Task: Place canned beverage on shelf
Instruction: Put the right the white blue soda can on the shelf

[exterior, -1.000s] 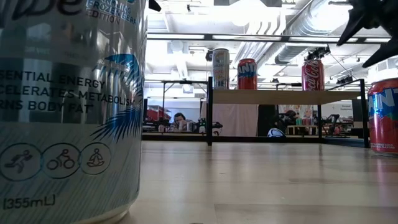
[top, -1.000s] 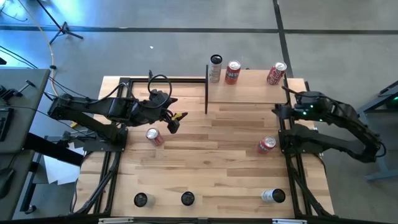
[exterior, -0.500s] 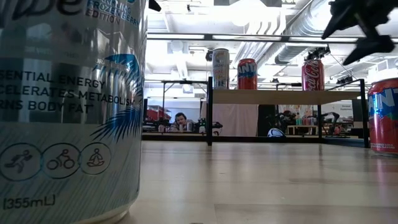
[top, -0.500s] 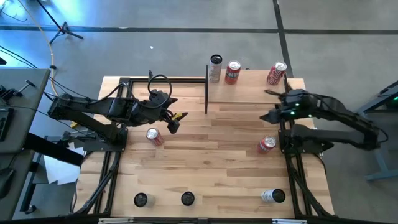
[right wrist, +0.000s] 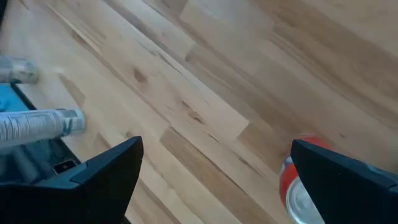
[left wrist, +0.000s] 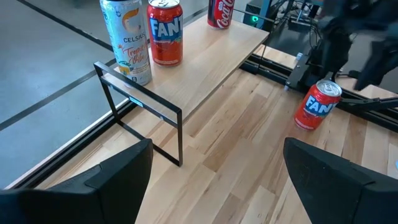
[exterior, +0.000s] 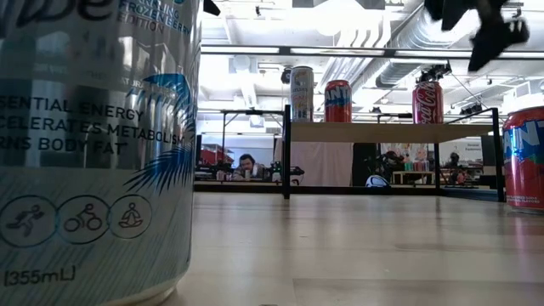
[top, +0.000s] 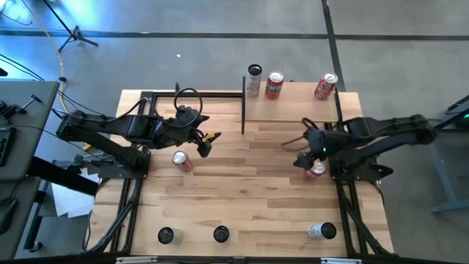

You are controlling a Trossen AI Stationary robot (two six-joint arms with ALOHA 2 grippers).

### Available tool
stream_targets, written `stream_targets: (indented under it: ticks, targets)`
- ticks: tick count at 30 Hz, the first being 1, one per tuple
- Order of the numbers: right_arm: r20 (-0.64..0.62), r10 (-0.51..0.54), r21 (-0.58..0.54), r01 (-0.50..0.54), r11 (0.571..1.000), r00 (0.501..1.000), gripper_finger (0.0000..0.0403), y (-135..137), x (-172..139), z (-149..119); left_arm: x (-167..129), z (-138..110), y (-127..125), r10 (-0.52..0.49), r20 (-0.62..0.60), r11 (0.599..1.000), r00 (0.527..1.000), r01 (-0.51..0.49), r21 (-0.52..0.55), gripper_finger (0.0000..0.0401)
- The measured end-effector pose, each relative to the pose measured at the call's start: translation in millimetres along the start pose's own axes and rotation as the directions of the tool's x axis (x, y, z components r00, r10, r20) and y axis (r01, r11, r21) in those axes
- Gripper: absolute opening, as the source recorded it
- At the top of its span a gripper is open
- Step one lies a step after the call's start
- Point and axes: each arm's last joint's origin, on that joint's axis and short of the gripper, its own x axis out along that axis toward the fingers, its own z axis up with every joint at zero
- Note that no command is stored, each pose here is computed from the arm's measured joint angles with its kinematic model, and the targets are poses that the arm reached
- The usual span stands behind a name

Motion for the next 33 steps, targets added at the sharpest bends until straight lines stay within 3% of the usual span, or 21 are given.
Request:
stream_targets:
  ticks: [7, 15, 24, 33]
  targets:
    - [-0.077, -0.213, -0.106, 0.205, 0.973, 0.974, 0.0397, 43.6, -28.4, -30.8, 0.0, -0.1, 0.0, 0.0, 0.0, 1.0, 1.0, 0.0, 0.0, 0.0337]
    - [-0.27, -0.264, -0.142, 0.233, 0.962, 0.926, 0.0397, 86.8, -34.0, -82.3, 0.0, 0.0, 0.0, 0.0, 0.0, 1.0, 1.0, 0.0, 0.0, 0.0337]
    - [-0.293, -0.303, -0.033, 0.307, 0.951, 0.907, 0.0397, 106.5, -19.8, -142.5, 0.0, 0.0, 0.0, 0.0, 0.0, 1.0, 1.0, 0.0, 0.0, 0.0337]
    - [-0.249, -0.349, -0.118, 0.329, 0.937, 0.903, 0.0397, 105.0, -13.6, -179.2, 0.0, 0.0, 0.0, 0.0, 0.0, 1.0, 1.0, 0.0, 0.0, 0.0337]
